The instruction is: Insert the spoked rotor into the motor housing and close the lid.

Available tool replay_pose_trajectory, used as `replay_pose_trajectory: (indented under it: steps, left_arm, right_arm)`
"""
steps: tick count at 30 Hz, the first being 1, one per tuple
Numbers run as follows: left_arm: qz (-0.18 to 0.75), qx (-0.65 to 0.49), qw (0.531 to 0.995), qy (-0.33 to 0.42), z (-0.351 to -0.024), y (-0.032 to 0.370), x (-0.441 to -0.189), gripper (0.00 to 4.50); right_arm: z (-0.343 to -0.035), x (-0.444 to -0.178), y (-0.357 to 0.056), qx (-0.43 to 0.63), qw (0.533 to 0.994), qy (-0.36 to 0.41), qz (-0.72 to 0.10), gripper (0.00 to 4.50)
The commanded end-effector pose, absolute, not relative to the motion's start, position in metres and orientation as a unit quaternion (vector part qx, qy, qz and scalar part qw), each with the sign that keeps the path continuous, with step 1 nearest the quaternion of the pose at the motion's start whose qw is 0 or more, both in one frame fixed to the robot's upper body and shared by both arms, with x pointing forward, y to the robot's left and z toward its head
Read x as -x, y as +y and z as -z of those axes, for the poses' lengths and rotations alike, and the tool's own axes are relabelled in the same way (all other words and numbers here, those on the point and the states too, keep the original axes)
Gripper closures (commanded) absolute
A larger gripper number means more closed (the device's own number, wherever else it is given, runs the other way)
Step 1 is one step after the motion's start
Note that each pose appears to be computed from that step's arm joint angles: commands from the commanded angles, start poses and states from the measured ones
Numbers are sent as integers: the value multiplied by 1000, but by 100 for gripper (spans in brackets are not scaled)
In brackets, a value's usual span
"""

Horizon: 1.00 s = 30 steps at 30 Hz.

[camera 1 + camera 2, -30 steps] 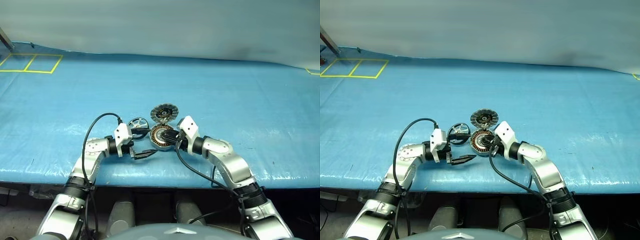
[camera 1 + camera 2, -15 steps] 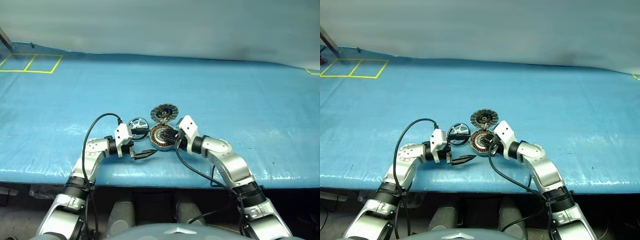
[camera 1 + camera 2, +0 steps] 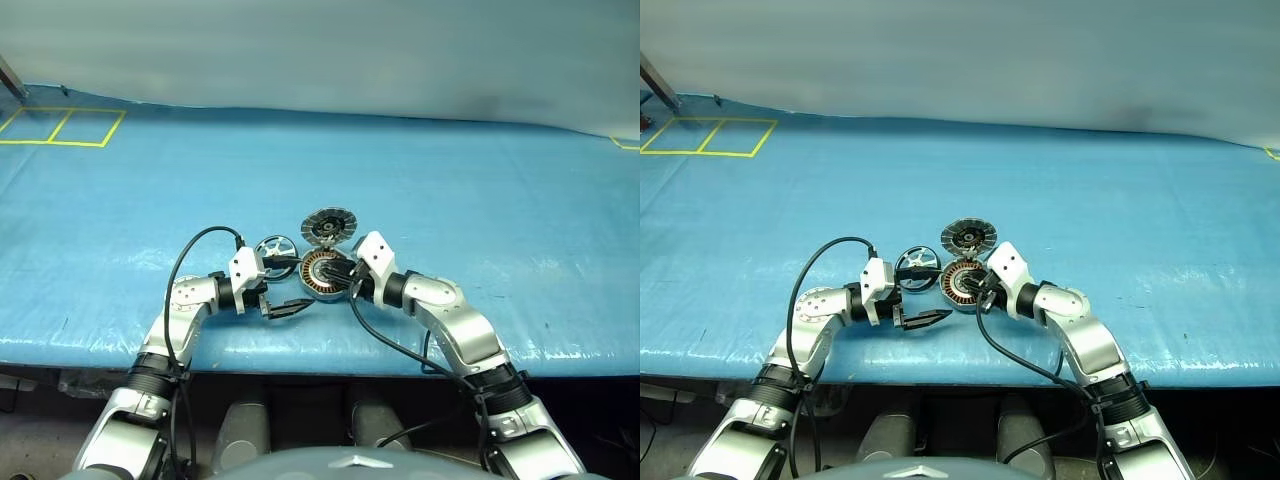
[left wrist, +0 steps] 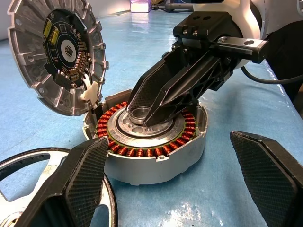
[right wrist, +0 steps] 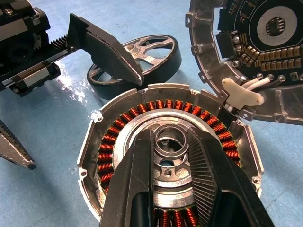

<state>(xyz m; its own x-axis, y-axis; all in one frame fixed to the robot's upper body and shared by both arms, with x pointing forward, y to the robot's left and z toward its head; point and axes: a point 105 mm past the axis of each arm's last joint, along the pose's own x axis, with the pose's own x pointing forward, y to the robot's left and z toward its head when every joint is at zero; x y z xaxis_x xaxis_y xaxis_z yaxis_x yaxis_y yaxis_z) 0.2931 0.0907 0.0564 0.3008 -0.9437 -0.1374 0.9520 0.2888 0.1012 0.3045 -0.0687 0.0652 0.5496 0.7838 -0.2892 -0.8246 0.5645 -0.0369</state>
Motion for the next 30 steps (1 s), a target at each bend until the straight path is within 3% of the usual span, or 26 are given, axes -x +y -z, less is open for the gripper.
replay_pose_trajectory:
  steps: [1, 2, 5, 19, 22, 25, 30]
  left_arm:
    - [590, -93, 802, 8, -64, 91, -296, 0]
    - [589, -93, 802, 8, -64, 91, -296, 0]
    - [589, -94, 803, 8, -64, 91, -296, 0]
    - [588, -95, 803, 9, -62, 91, -295, 0]
    - [588, -95, 803, 10, -62, 91, -295, 0]
    - [588, -96, 803, 11, -62, 91, -296, 0]
    - [586, -99, 804, 11, -61, 91, -296, 0]
  right_arm:
    - [-73, -304, -68, 86, 874, 110, -465, 381]
    - [-72, -304, -68, 87, 874, 111, -466, 381]
    - [-73, -304, -68, 89, 875, 107, -463, 286]
    - [-89, -308, -64, 75, 881, 75, -461, 286]
    - [-90, -309, -63, 72, 882, 72, -461, 345]
    - [-90, -310, -63, 70, 882, 71, -460, 445]
    - [-84, -312, -64, 66, 884, 80, -455, 448]
